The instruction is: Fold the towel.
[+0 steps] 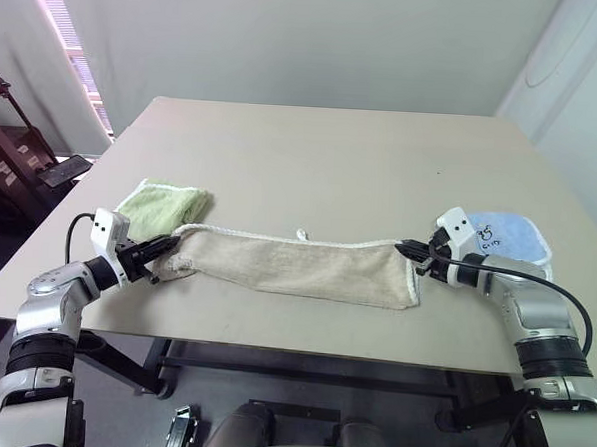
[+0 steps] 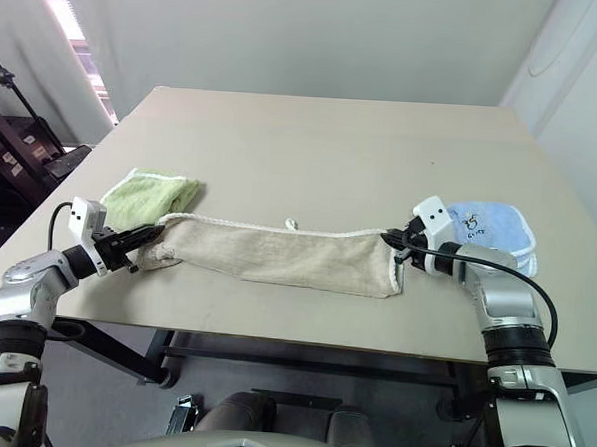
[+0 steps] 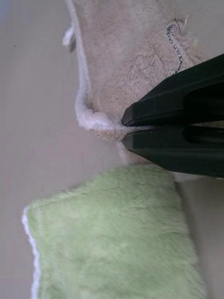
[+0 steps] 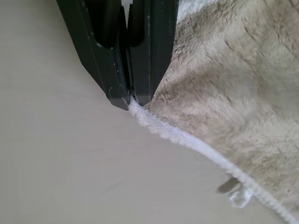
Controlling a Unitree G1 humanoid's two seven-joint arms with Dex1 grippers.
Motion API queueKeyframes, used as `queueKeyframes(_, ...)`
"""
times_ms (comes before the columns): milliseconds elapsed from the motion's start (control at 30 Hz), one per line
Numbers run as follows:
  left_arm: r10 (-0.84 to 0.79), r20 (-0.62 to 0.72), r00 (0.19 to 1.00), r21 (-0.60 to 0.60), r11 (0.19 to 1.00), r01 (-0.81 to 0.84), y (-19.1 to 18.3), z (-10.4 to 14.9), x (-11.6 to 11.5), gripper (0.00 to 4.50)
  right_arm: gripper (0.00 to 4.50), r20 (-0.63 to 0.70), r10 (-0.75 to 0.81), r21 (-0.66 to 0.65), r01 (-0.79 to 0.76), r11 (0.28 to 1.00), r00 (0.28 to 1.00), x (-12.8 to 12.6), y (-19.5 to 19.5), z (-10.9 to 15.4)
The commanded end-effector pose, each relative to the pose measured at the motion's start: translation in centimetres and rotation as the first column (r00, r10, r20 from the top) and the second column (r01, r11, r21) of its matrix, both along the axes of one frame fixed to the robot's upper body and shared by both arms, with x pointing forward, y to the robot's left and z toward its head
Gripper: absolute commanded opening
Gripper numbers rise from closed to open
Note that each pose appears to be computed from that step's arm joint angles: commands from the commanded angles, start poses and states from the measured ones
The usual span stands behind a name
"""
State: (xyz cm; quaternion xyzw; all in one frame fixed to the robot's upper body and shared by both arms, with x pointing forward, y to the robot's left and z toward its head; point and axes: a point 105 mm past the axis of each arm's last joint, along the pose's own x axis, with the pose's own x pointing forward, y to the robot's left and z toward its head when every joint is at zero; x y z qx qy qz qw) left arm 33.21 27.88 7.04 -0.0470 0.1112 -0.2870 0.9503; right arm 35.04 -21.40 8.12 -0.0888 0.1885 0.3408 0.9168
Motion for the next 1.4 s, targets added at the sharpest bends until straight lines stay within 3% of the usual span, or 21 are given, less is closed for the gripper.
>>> queueKeyframes(33, 0.033, 0.035, 0.999, -0.018, 0.999, -0.032, 0.6, 1.3, 0.7, 1.42, 0.00, 0.046, 0.032, 0.035, -0.033, 0.999, 0.998, 0.4, 0.9, 1.6)
queueKeyframes(133, 0.030, 0.043, 0.999, -0.019, 0.999, -0.029, 0.7, 1.5, 0.5, 2.48, 0.68, 0.044, 0.061, 0.021, -0.062, 0.998, 0.997, 0.2, 1.2, 1.8)
queueKeyframes(300, 0.041, 0.122, 0.992, -0.055, 0.998, -0.034, 0.8, 4.2, 0.6, 4.27, 2.43, 0.086, 0.014, 0.100, -0.022, 0.995, 0.996, 0.7, 0.9, 4.0)
queueKeyframes(333, 0.034, 0.135, 0.990, -0.068, 0.997, -0.025, 0.6, 4.8, 0.5, 4.50, 2.81, 0.085, -0.009, 0.127, -0.002, 0.992, 0.996, 0.8, 0.7, 4.6)
queueKeyframes(400, 0.018, 0.193, 0.981, -0.040, 0.999, -0.011, 0.2, 6.1, 0.0, 4.50, 3.49, 0.024, -0.045, 0.218, 0.039, 0.975, 0.999, 0.7, -0.1, 5.6)
queueKeyframes(600, -0.092, 0.223, 0.971, -0.065, 0.992, 0.109, -2.1, 8.7, -2.4, 4.50, 3.49, -0.204, -0.082, 0.394, 0.158, 0.906, 0.976, -1.2, -2.7, 6.4)
queueKeyframes(733, -0.203, 0.161, 0.966, -0.013, 0.978, 0.208, -4.8, 7.7, -3.9, 4.50, 3.49, -0.553, 0.057, 0.492, 0.271, 0.827, 0.832, -4.6, -2.7, 5.8)
queueKeyframes(1133, -0.440, 0.030, 0.897, 0.028, 0.898, 0.440, -11.7, 3.6, -6.0, 4.50, 3.49, -0.726, 0.162, 0.531, 0.394, 0.750, 0.668, -10.0, -2.6, 1.9)
queueKeyframes(1300, -0.477, -0.012, 0.879, 0.070, 0.876, 0.477, -12.9, 2.4, -5.7, 4.50, 3.49, -0.757, 0.188, 0.530, 0.421, 0.736, 0.625, -11.0, -1.4, 0.1)
queueKeyframes(1400, -0.486, -0.010, 0.874, 0.080, 0.871, 0.486, -13.3, 2.2, -5.5, 4.50, 3.49, -0.761, 0.186, 0.539, 0.447, 0.714, 0.621, -10.4, -0.3, -0.8)
